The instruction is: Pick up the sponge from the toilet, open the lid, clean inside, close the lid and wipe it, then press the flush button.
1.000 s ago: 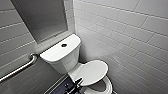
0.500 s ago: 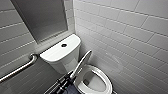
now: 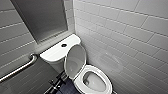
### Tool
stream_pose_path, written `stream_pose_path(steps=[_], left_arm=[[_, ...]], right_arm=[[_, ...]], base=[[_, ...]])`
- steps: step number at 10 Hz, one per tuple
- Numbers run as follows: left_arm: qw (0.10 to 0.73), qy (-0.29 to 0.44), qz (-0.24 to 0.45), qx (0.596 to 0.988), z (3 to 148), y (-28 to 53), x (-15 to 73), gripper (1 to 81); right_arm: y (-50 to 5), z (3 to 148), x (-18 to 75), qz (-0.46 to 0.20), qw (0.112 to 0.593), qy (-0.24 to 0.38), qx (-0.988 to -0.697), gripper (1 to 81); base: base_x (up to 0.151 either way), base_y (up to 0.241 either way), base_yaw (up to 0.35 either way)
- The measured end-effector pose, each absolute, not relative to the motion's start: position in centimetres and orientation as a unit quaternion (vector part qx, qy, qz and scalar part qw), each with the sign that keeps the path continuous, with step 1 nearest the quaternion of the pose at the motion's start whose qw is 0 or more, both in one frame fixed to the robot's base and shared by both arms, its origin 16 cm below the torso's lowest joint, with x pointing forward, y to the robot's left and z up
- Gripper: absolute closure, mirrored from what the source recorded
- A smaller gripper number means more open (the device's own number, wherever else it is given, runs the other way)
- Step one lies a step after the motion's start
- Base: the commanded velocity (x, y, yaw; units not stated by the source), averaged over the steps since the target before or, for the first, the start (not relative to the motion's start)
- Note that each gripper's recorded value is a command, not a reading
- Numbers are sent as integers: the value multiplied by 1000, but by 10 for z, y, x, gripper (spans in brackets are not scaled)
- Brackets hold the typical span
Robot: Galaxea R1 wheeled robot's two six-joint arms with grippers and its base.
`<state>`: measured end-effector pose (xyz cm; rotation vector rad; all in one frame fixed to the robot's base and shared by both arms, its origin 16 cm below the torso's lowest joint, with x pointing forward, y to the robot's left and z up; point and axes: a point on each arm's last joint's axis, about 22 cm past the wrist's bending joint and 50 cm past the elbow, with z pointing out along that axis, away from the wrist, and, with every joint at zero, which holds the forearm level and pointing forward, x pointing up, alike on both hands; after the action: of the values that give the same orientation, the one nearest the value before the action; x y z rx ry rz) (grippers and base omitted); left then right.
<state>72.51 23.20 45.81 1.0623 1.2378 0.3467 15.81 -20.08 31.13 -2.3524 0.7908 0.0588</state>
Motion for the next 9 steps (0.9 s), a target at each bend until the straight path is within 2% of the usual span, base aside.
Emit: stream_pose_path(steps=[2, 3, 4, 6, 8, 9], left_arm=[[642, 572, 168, 483, 433, 262, 714, 10], [628, 564, 177, 506, 427, 281, 709, 10], [628, 525, 172, 547, 426, 270, 700, 10], [635, 399, 144, 646, 422, 223, 664, 10], [591, 250, 139, 754, 398, 232, 624, 10], [570, 166, 125, 795, 386, 233, 599, 10]], right_arm=[[-202, 312, 155, 24, 322, 302, -897, 811], [-203, 312, 156, 22, 322, 302, -897, 811], [-204, 312, 156, 22, 322, 302, -897, 811], [-205, 312, 156, 22, 321, 302, -897, 811], [-204, 312, 155, 22, 321, 300, -898, 811], [-205, 312, 155, 21, 322, 298, -899, 811]], base=[[0, 0, 0], [0, 0, 0], [0, 0, 0], [0, 0, 0], [0, 0, 0], [0, 0, 0]])
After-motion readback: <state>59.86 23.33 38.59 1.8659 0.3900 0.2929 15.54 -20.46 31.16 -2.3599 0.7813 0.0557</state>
